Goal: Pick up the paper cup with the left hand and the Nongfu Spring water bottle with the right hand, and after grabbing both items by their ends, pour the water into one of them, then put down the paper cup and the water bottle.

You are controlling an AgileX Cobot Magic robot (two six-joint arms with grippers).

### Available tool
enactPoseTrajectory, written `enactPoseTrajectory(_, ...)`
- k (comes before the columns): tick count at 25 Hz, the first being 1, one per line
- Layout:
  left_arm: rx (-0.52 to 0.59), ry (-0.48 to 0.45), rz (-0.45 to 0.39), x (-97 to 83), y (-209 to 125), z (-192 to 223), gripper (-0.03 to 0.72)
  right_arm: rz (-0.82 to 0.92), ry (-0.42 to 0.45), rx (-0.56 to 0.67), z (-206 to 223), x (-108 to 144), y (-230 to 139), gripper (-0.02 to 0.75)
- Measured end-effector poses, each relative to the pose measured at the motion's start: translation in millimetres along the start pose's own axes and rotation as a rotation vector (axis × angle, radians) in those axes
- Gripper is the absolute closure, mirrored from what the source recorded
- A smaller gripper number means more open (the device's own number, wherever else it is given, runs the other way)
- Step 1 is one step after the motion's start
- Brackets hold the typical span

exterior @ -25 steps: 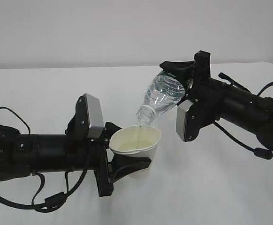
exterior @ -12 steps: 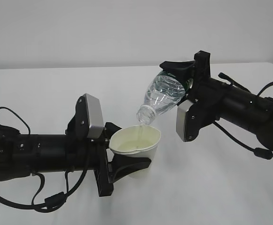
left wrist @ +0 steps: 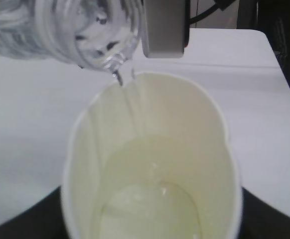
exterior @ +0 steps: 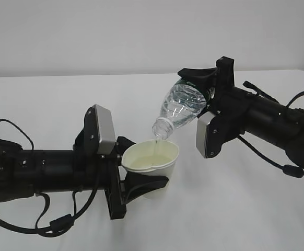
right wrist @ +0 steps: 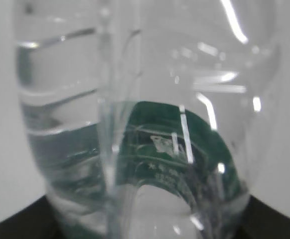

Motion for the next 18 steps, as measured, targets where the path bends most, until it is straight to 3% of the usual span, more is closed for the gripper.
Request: enactPoseTrajectory(18, 0.001, 0.000, 0.000, 0.0, -0.2, 0.0, 0.268, -0.012, 0.000, 0.000, 0.0, 0.0, 0.0, 0.318)
Point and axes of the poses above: a point on each arm's last joint axis where the gripper is mounted, z pointing out along that axis toward the gripper, x along the wrist's bending axis when the last joint is at zero, y = z × x, the point moved 5 cm from there along z, pointing out along that axis toward the gripper, and after that the axes turned 2 degrees about z, right-handed, at the moved point
